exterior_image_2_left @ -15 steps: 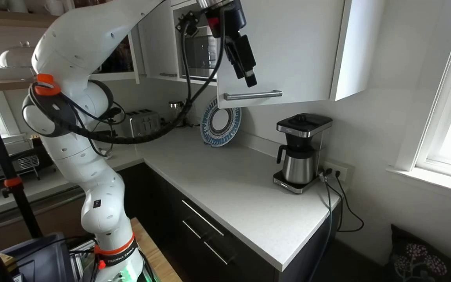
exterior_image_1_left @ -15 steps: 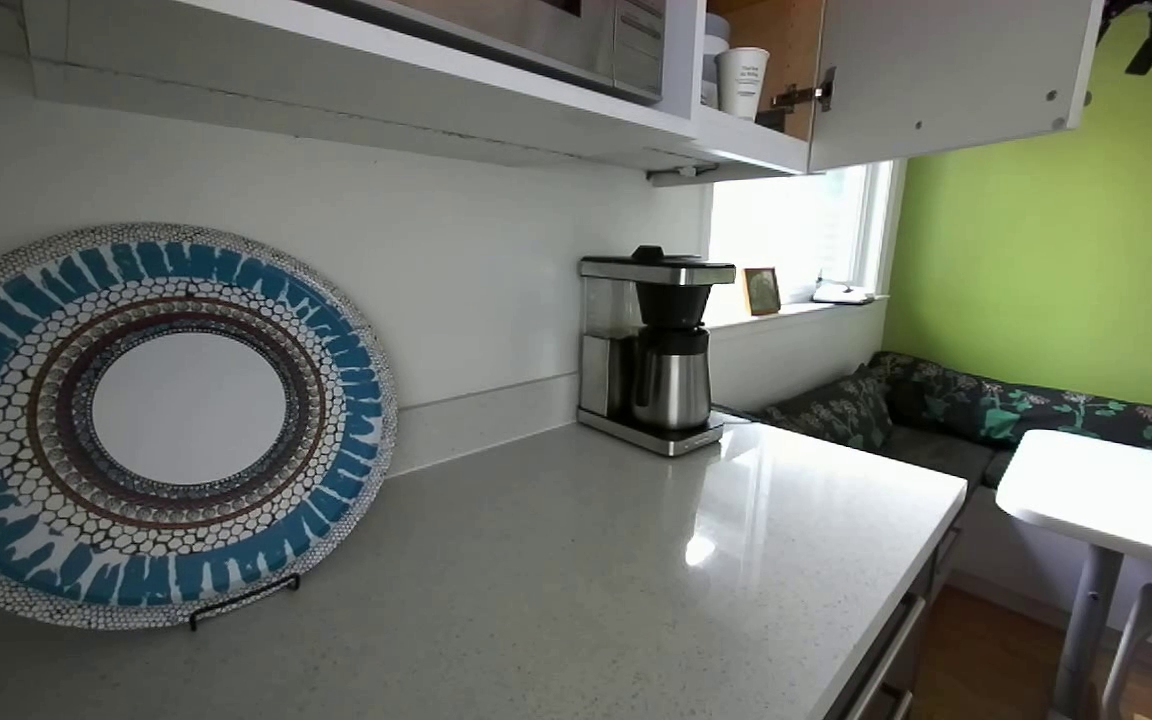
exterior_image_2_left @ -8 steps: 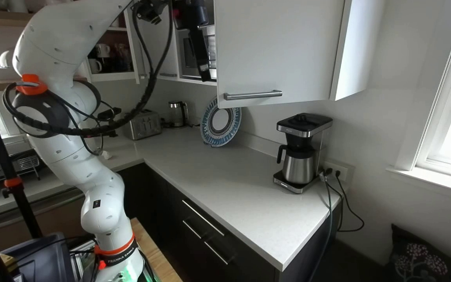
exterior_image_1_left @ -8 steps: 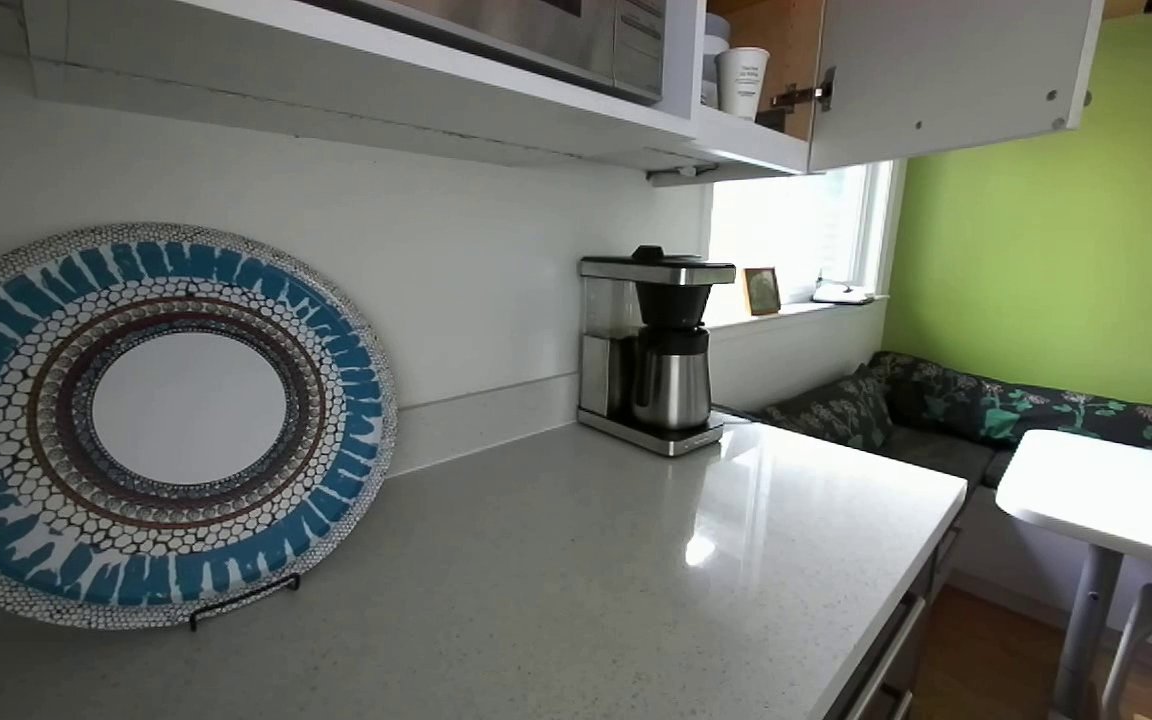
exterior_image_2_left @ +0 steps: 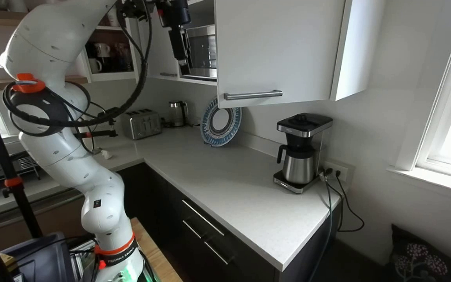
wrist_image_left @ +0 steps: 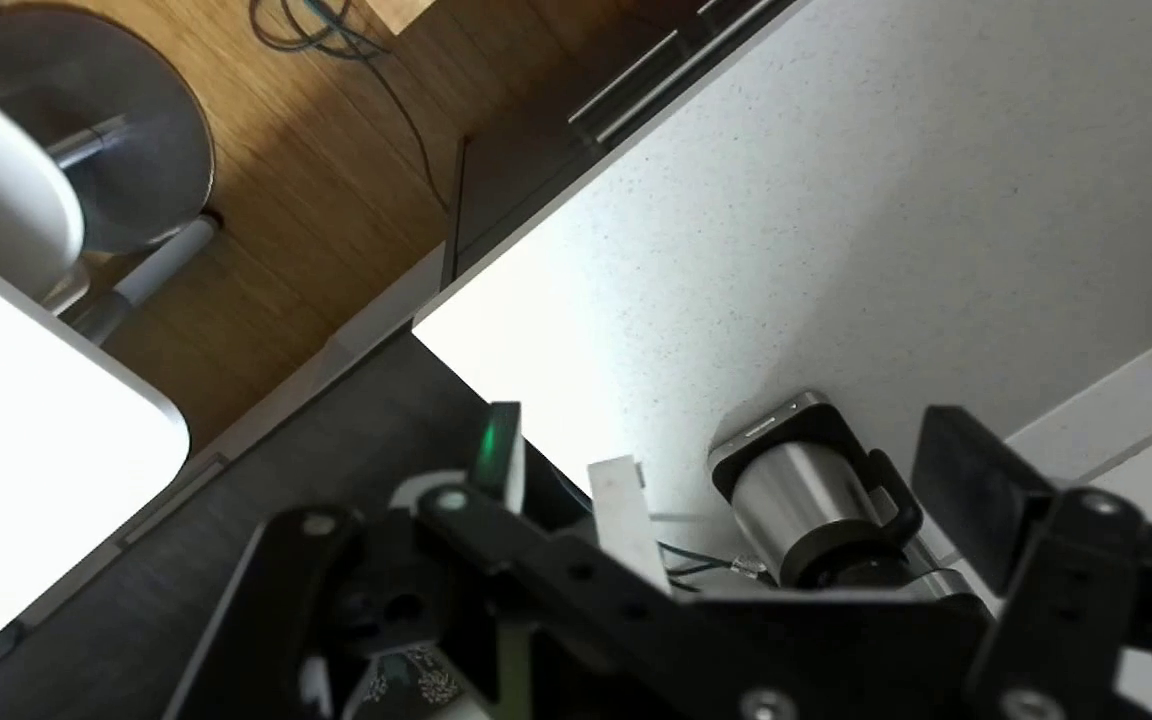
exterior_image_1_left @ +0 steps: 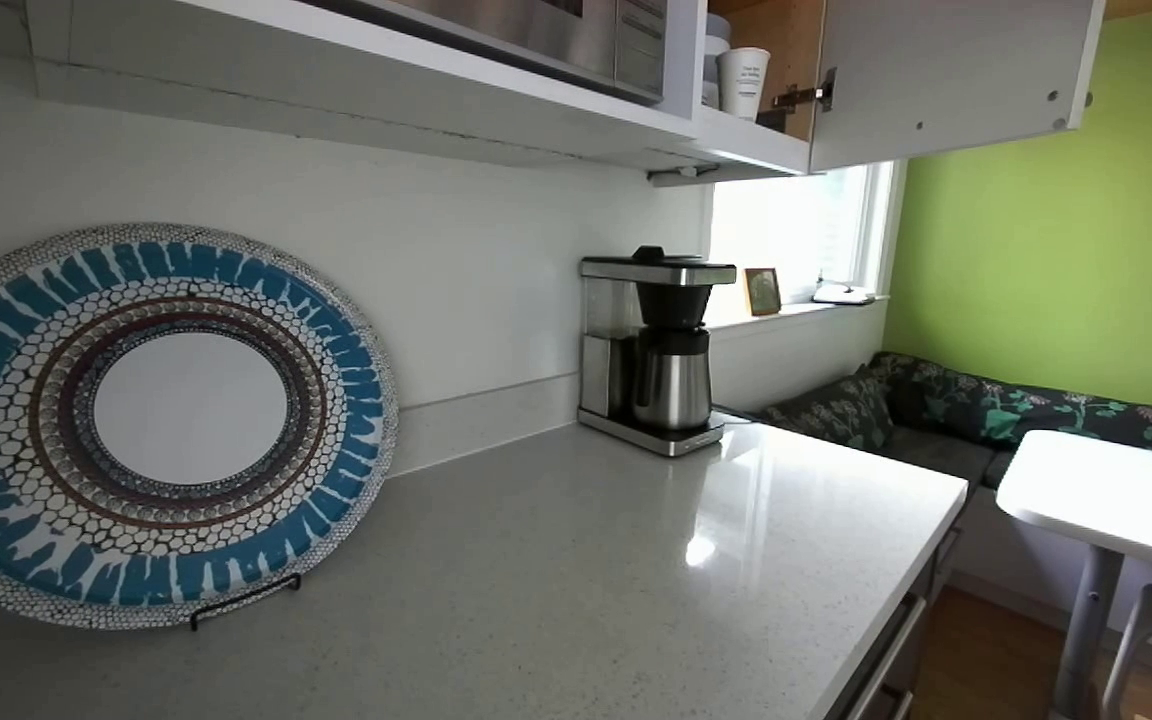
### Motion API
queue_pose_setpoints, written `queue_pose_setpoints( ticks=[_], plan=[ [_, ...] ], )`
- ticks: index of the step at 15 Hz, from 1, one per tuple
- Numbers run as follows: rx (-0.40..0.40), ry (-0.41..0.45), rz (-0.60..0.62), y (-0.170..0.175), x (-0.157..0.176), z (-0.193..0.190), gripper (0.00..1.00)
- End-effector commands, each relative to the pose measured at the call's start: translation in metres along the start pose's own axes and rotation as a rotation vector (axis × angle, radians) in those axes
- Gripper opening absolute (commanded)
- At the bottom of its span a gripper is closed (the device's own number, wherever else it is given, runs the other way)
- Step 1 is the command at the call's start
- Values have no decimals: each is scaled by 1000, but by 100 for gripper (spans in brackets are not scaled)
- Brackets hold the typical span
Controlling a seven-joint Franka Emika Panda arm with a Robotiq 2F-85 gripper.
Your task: Open the far right top cabinet door, pick up the paper cup from the bottom shelf of the open cabinet and put it on the kitchen counter
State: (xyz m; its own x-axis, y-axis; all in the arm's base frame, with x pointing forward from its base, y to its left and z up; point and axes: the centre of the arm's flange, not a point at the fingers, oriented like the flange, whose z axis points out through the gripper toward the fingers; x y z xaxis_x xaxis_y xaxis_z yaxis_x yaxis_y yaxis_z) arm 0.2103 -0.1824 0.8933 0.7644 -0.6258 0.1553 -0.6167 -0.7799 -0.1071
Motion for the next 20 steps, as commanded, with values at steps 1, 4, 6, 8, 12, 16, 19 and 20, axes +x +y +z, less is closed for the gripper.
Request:
queue_pose_setpoints(
  ticks=[1,4,6,8,12,16,19,20],
  plan=[
    [27,9,97,-44,-29,20,100],
    [85,102,162,-88,-31,31,100],
    [128,195,184,-117,-26,39,100],
    [162,296,180,-148,-19,50,100],
    [206,479,193,-197,10,70,100],
    [190,559,204,-218,50,94,100],
    [193,562,225,-222,73,104,100],
    [205,521,222,-224,74,108,100]
  ],
)
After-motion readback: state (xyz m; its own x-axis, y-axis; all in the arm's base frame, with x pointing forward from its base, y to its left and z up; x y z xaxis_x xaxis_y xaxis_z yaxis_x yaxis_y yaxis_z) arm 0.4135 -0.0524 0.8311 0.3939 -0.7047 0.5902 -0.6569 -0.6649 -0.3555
